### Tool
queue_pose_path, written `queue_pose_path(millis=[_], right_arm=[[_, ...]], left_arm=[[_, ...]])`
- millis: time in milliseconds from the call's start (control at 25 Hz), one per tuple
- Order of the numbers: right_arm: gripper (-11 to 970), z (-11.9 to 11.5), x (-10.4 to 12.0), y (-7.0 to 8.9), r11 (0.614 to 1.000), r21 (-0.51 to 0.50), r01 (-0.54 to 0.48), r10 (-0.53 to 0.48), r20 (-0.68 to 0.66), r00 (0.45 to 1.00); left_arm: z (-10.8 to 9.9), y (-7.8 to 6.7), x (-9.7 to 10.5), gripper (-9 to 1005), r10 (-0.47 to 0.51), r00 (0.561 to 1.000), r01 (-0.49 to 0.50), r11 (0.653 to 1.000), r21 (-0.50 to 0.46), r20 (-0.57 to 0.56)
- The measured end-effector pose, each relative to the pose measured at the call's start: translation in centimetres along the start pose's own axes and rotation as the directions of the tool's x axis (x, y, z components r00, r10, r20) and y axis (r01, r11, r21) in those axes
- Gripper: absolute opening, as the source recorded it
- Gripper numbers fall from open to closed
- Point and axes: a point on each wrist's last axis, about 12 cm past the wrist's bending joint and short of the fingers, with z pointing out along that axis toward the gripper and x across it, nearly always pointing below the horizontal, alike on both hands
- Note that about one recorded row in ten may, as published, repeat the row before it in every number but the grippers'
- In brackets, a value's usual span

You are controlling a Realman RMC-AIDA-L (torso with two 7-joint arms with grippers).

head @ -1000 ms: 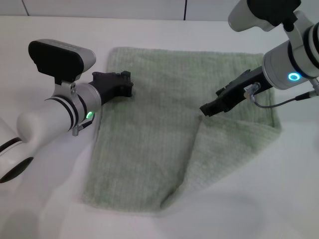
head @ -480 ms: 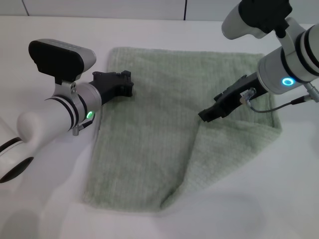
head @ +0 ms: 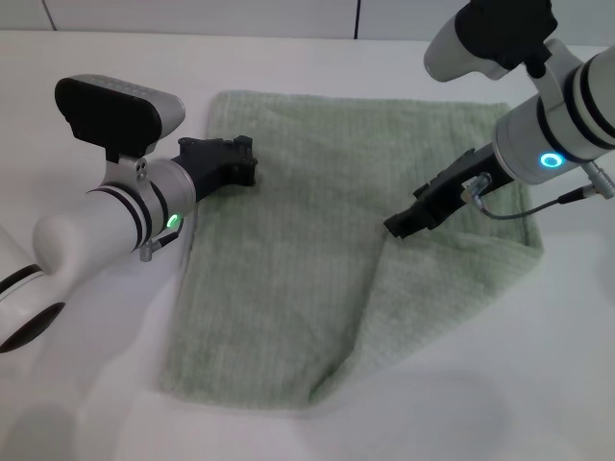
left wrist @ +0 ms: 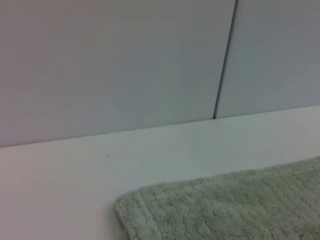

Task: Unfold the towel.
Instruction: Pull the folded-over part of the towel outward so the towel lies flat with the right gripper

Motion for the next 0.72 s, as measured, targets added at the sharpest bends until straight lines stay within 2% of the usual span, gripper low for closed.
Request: queue_pose_path(millis=[720], right_arm=[[608, 1.1, -0.2, 0.0, 1.0, -0.002, 0.021, -0.021, -0.028, 0.999]], left_arm=[[0.0, 0.0, -0.1, -2, 0.002, 1.0, -0.002, 1.0, 0.0, 0.0]])
